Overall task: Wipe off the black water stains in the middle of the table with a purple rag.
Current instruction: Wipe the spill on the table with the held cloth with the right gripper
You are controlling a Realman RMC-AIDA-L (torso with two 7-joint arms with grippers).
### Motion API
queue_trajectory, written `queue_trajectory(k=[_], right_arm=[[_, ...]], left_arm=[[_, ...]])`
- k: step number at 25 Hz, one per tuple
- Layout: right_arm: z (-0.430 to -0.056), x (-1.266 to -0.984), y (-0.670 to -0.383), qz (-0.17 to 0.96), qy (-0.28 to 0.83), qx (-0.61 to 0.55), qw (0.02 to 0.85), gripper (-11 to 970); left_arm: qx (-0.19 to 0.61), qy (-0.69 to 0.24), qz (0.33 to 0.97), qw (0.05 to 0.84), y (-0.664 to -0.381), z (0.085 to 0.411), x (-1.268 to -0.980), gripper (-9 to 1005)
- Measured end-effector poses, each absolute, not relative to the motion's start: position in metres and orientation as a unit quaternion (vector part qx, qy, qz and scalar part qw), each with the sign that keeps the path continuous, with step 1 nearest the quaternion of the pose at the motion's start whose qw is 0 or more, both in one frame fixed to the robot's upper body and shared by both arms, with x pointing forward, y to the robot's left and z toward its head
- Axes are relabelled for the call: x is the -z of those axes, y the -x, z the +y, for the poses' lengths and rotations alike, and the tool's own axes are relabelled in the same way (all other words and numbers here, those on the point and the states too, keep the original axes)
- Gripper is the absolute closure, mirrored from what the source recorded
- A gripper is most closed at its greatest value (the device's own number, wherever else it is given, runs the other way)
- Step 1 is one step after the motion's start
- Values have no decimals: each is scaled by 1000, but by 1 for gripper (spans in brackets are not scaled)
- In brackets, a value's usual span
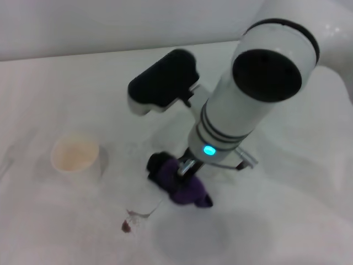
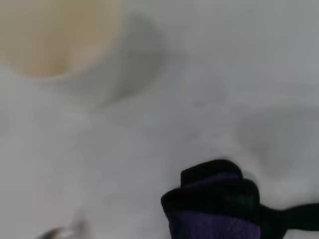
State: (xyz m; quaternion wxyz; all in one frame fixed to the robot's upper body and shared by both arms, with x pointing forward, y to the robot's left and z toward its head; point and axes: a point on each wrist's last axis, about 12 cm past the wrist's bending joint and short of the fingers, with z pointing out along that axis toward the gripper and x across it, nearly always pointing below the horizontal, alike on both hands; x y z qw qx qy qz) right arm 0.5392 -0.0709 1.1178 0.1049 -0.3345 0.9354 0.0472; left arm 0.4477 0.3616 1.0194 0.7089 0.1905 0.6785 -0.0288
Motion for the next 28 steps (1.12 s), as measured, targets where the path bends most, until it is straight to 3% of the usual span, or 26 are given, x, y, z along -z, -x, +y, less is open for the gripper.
queue_trajectory(k=[6,15,28], right_arm=[[-85,-1114,-547,943,314,-22,108,868],[-38,-1110,-500,913,373,-152,59,868],[-15,-1109,-482,896,389,-211,37,867]], left_arm=[[24,-176,693,698,-429,366,-1011,121],[21,-173,698,695,-427,364,-1009,120],[16,-184,687,702,-436,370,-1016,121]])
